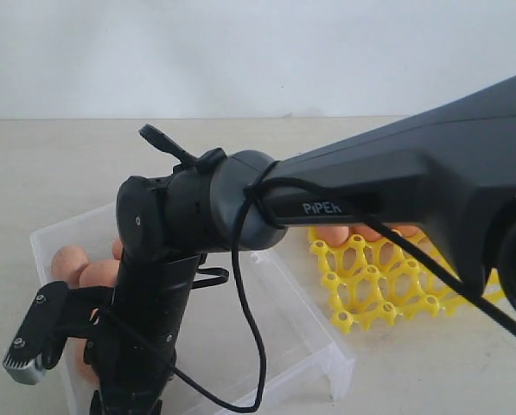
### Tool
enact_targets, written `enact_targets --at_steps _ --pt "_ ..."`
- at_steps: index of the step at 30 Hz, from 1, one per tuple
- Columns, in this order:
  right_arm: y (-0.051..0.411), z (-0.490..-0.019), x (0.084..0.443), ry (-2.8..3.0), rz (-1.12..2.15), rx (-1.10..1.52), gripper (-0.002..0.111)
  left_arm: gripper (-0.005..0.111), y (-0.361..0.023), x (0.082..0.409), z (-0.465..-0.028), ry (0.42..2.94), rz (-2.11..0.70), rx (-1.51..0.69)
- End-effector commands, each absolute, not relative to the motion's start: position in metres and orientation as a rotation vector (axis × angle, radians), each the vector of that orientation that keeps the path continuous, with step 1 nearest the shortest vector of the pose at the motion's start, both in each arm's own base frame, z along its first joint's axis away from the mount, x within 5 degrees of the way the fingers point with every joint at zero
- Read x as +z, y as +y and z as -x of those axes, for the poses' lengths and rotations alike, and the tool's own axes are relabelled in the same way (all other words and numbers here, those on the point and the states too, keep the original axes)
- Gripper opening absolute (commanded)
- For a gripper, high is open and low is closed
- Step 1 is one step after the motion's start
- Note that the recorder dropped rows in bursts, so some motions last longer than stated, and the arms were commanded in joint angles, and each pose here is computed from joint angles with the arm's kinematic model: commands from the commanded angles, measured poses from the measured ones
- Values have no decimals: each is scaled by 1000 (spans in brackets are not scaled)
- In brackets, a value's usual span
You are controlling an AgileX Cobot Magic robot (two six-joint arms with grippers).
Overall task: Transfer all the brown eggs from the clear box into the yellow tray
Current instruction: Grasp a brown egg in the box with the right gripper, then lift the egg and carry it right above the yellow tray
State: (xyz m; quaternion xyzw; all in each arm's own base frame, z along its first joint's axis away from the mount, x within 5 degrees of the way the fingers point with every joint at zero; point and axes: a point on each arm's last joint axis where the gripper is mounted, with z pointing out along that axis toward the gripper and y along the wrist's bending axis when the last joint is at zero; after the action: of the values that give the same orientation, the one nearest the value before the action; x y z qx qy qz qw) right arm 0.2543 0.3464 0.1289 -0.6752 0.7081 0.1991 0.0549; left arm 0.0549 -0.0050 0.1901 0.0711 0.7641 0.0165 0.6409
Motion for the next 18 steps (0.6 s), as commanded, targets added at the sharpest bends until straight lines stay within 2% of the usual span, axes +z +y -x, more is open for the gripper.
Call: enact_targets --at_steps 1,4,9,14,18 --pt "347 -256 141 2309 1846 631 0 4 -5 190 -55 1736 -158 29" --pt "350 -266 164 2350 1555 695 0 4 -5 190 -55 1736 -158 29" --pt "347 -283 225 2294 1070 770 0 4 -5 190 -55 1736 -158 29" --pt "325 -275 264 2192 906 773 0 4 -5 190 -55 1736 -158 29" --pt "287 -256 293 2049 732 735 0 4 -5 190 -55 1736 -158 29"
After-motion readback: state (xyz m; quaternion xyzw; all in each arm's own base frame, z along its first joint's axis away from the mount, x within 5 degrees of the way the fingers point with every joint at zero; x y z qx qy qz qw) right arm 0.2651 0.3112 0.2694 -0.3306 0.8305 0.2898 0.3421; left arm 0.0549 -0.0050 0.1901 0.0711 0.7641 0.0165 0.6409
